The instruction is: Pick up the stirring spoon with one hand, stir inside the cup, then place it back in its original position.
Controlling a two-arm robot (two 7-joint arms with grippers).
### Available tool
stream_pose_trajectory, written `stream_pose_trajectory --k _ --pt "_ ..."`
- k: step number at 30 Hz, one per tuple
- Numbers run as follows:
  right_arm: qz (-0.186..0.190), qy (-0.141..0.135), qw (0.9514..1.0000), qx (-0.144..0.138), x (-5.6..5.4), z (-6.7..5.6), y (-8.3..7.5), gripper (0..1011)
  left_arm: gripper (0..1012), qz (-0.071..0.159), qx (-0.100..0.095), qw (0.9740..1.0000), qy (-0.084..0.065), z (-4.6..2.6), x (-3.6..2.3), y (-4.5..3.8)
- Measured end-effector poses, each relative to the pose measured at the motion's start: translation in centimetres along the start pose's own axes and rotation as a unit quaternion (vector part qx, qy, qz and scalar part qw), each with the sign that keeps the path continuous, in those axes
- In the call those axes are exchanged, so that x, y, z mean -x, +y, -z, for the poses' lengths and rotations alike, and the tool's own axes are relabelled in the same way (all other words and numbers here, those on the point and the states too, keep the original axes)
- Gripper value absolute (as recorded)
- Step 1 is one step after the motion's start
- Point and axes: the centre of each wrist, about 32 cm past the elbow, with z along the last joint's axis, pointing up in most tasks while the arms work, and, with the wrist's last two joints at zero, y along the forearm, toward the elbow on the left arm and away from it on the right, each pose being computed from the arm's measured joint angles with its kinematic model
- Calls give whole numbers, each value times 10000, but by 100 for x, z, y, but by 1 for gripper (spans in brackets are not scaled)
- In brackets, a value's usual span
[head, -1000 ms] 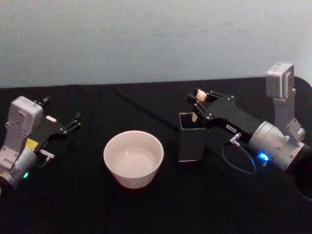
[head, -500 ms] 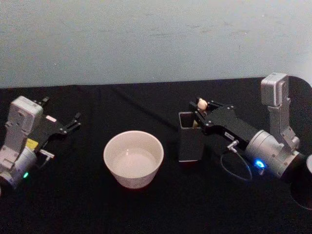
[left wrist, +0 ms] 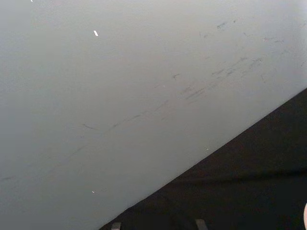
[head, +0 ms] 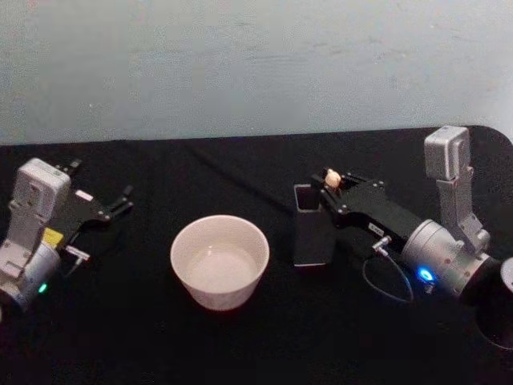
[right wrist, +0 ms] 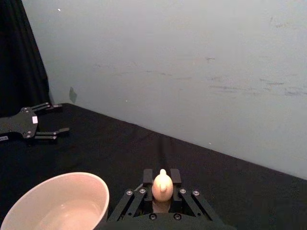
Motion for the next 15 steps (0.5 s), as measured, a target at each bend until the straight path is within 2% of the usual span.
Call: stream_pose_trajectory --k 15 --pt "-1 -32 10000 53 2 0 -1 211 1001 0 0 10000 0 0 0 0"
